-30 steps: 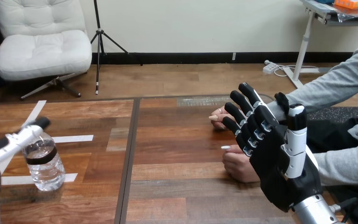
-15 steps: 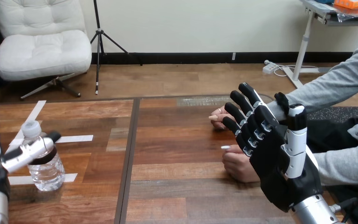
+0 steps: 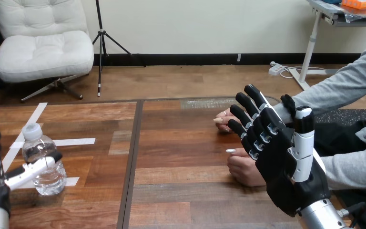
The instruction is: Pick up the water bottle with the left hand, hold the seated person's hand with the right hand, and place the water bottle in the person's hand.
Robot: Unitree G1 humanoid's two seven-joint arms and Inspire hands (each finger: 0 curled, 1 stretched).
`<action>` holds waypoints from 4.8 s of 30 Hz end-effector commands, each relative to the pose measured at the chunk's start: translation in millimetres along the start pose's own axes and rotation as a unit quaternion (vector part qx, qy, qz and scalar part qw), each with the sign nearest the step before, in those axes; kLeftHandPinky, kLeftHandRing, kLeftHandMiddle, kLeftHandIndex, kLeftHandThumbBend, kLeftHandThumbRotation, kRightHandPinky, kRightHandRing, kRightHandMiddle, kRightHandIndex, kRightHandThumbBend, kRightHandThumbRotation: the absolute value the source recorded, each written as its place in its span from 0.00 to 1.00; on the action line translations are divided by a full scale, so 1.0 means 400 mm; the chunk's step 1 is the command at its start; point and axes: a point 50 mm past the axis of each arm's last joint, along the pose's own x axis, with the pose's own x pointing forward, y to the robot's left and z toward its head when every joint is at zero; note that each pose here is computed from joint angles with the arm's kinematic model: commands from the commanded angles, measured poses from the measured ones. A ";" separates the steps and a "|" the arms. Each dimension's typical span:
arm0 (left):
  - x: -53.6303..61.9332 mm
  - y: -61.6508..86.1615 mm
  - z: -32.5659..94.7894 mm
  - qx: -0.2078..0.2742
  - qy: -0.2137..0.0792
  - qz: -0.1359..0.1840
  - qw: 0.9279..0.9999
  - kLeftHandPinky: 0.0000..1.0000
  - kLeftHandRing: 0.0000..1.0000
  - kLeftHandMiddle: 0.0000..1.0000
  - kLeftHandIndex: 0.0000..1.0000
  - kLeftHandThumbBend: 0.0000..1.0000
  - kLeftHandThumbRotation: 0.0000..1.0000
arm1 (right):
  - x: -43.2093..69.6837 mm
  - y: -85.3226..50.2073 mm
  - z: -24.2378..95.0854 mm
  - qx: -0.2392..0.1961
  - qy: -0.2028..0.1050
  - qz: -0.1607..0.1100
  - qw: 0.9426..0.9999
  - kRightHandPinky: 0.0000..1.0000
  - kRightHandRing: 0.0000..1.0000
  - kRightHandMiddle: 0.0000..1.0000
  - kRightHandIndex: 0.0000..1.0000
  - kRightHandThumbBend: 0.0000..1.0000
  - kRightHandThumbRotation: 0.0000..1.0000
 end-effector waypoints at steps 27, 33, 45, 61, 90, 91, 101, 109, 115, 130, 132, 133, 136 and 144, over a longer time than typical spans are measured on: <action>0.074 0.001 0.049 0.022 -0.017 0.004 1.000 1.00 1.00 1.00 1.00 1.00 0.09 | 0.024 0.007 0.038 -0.011 -0.036 0.018 0.999 1.00 1.00 1.00 1.00 0.88 1.00; 0.083 0.001 0.047 0.025 -0.009 0.002 1.000 1.00 1.00 1.00 1.00 1.00 0.09 | 0.025 0.007 0.038 -0.010 -0.036 0.019 0.999 1.00 1.00 1.00 1.00 0.88 1.00; 0.102 -0.004 0.042 0.010 0.014 -0.007 1.000 1.00 1.00 1.00 1.00 0.98 0.07 | 0.025 0.008 0.040 -0.009 -0.038 0.019 0.999 1.00 1.00 1.00 1.00 0.88 1.00; 0.128 -0.015 0.046 0.009 0.035 -0.031 0.999 1.00 1.00 1.00 1.00 0.96 0.11 | 0.026 0.008 0.039 -0.010 -0.038 0.020 0.999 1.00 1.00 1.00 1.00 0.89 1.00; 0.162 -0.056 0.059 0.013 0.065 -0.064 0.996 1.00 1.00 1.00 1.00 0.98 0.12 | 0.024 0.009 0.039 -0.010 -0.037 0.020 0.999 1.00 1.00 1.00 1.00 0.89 1.00; 0.163 -0.059 0.060 0.014 0.066 -0.064 0.996 1.00 1.00 1.00 1.00 0.98 0.12 | 0.024 0.009 0.039 -0.010 -0.037 0.020 0.999 1.00 1.00 1.00 1.00 0.89 1.00; 0.169 -0.074 0.066 0.009 0.073 -0.071 0.995 1.00 1.00 1.00 1.00 0.96 0.12 | 0.023 0.011 0.039 -0.008 -0.038 0.019 0.999 1.00 1.00 1.00 1.00 0.89 1.00; 0.171 -0.080 0.065 0.009 0.080 -0.071 0.994 1.00 1.00 1.00 1.00 0.95 0.13 | 0.023 0.012 0.038 -0.007 -0.038 0.020 0.999 1.00 1.00 1.00 1.00 0.89 1.00; 0.172 -0.084 0.064 0.005 0.082 -0.072 0.994 1.00 1.00 1.00 1.00 0.96 0.13 | 0.022 0.011 0.039 -0.010 -0.037 0.020 0.999 1.00 1.00 1.00 1.00 0.89 1.00; 0.175 -0.088 0.062 0.007 0.095 -0.076 0.993 1.00 1.00 1.00 1.00 0.96 0.15 | 0.021 0.010 0.037 -0.008 -0.039 0.021 0.999 1.00 1.00 1.00 1.00 0.88 1.00; 0.176 -0.088 0.062 0.009 0.096 -0.076 0.992 1.00 1.00 1.00 1.00 0.96 0.15 | 0.021 0.010 0.037 -0.008 -0.039 0.021 0.999 1.00 1.00 1.00 1.00 0.88 1.00; 0.176 -0.089 0.064 0.010 0.095 -0.077 0.992 1.00 1.00 1.00 1.00 0.96 0.16 | 0.021 0.010 0.037 -0.009 -0.039 0.021 0.999 1.00 1.00 1.00 1.00 0.88 1.00; 0.176 -0.091 0.065 0.010 0.095 -0.078 0.992 1.00 1.00 1.00 1.00 0.95 0.16 | 0.020 0.010 0.038 -0.008 -0.039 0.020 0.999 1.00 1.00 1.00 1.00 0.88 1.00; 0.177 -0.092 0.065 0.018 0.098 -0.073 0.992 1.00 1.00 1.00 1.00 0.94 0.18 | 0.020 0.011 0.038 -0.006 -0.040 0.020 0.999 1.00 1.00 1.00 1.00 0.88 1.00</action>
